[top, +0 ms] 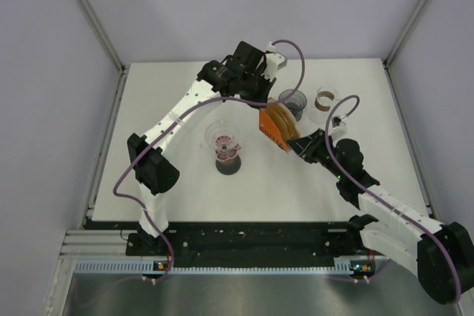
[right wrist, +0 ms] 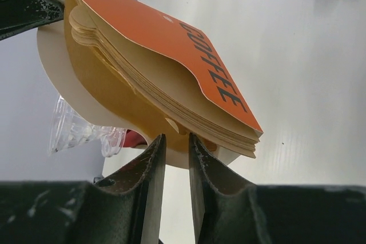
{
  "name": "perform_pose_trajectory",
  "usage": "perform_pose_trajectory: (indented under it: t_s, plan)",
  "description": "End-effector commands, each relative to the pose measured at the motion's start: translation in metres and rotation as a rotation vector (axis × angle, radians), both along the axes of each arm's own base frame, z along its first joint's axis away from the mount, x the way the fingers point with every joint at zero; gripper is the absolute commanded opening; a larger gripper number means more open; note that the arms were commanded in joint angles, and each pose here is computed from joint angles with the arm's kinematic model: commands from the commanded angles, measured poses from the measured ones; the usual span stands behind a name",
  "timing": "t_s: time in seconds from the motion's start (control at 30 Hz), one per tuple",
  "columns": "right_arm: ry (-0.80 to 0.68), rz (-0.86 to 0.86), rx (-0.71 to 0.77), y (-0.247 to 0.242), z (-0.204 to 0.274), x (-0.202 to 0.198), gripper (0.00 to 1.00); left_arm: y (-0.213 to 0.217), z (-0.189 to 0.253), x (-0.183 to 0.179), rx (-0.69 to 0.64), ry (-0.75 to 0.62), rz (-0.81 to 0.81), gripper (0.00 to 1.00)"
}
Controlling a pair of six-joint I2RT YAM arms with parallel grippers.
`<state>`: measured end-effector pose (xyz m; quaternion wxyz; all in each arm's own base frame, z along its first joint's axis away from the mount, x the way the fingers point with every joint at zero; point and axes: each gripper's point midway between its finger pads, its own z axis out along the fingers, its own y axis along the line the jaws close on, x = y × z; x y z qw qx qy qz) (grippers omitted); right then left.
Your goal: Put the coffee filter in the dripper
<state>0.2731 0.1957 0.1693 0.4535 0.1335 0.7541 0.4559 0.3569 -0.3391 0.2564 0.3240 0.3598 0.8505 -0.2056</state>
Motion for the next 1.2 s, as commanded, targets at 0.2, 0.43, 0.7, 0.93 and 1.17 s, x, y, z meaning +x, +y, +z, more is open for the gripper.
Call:
perform_pose_trajectory:
  t_s: [0.2,0.43,0.7,0.93,1.17]
  plan:
    - [-0.026,-0.030,0.032,-0.003,0.007,0.006,0.24,-0.004,0.038,-0.003,-0.090,-0.075,-0.015,0.00]
    - [-0.050,0.001,0.019,0.005,0.012,0.015,0.25,-0.005,0.041,-0.004,-0.096,-0.074,-0.014,0.00]
    - [-0.126,0.033,0.014,0.012,0.026,0.021,0.25,-0.006,0.040,-0.007,-0.096,-0.070,-0.023,0.00]
    - [-0.173,0.042,-0.045,0.015,0.030,0.031,0.11,-0.008,0.041,-0.011,-0.107,-0.060,-0.034,0.00]
    - [-0.188,0.078,-0.165,0.013,0.035,0.021,0.00,0.006,0.042,0.006,-0.063,-0.116,0.034,0.00]
